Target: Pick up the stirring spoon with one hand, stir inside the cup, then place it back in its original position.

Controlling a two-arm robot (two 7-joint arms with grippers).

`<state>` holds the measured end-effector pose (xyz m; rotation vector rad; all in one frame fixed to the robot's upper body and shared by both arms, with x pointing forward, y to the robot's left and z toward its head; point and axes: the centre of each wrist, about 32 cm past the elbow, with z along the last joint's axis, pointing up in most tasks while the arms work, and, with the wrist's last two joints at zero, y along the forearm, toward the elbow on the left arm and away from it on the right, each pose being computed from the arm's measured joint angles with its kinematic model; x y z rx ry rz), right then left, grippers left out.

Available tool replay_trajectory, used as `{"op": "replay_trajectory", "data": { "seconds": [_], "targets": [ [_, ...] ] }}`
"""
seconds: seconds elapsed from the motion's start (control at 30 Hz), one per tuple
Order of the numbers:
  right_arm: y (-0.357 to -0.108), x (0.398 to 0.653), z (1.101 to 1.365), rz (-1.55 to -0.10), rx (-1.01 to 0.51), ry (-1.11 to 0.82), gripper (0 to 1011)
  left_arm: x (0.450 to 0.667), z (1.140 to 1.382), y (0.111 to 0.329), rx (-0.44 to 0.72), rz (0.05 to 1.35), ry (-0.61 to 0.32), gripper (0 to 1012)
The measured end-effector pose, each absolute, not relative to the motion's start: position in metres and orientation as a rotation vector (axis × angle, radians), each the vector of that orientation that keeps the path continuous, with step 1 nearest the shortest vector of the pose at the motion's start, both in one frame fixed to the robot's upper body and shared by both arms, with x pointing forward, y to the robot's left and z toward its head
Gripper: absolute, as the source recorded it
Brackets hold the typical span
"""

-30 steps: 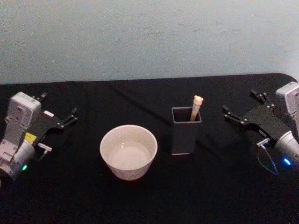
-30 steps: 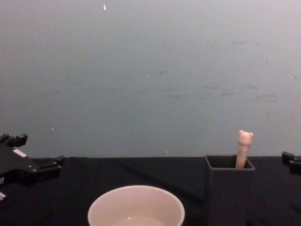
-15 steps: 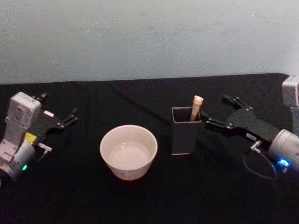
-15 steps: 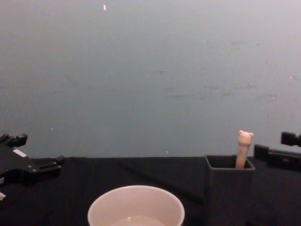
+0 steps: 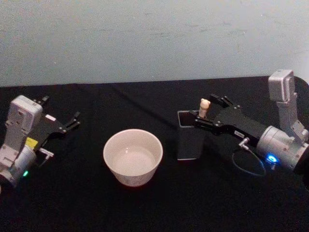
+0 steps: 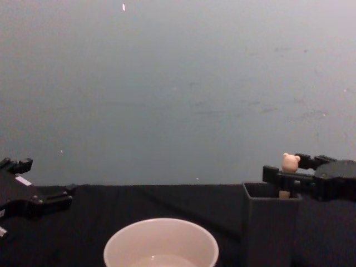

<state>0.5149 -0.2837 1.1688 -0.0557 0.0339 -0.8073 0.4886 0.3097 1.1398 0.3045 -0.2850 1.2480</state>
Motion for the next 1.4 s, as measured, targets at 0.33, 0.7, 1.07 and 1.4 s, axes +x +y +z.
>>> {"op": "replay_trajectory", "data": {
  "seconds": [0.33,0.7,1.07,1.4],
  "targets": [
    [-0.2775,0.5208,1.1678,-0.796,-0.065,0.030,1002,0.4886,1.1398,0.3097,0.304,1.248,-0.285,1001],
    [-0.2782,0.5201,1.1680,-0.796,-0.064,0.031,978,0.4886,1.1398,0.3097,0.304,1.248,-0.285,1001],
    [-0.2787,0.5198,1.1682,-0.798,-0.062,0.031,708,0.4886,1.1398,0.3097,0.304,1.248,-0.285,1001],
    [-0.2789,0.5196,1.1683,-0.798,-0.061,0.031,365,0.4886,1.1398,0.3097,0.304,1.248,-0.285,1001]
  ]
}}
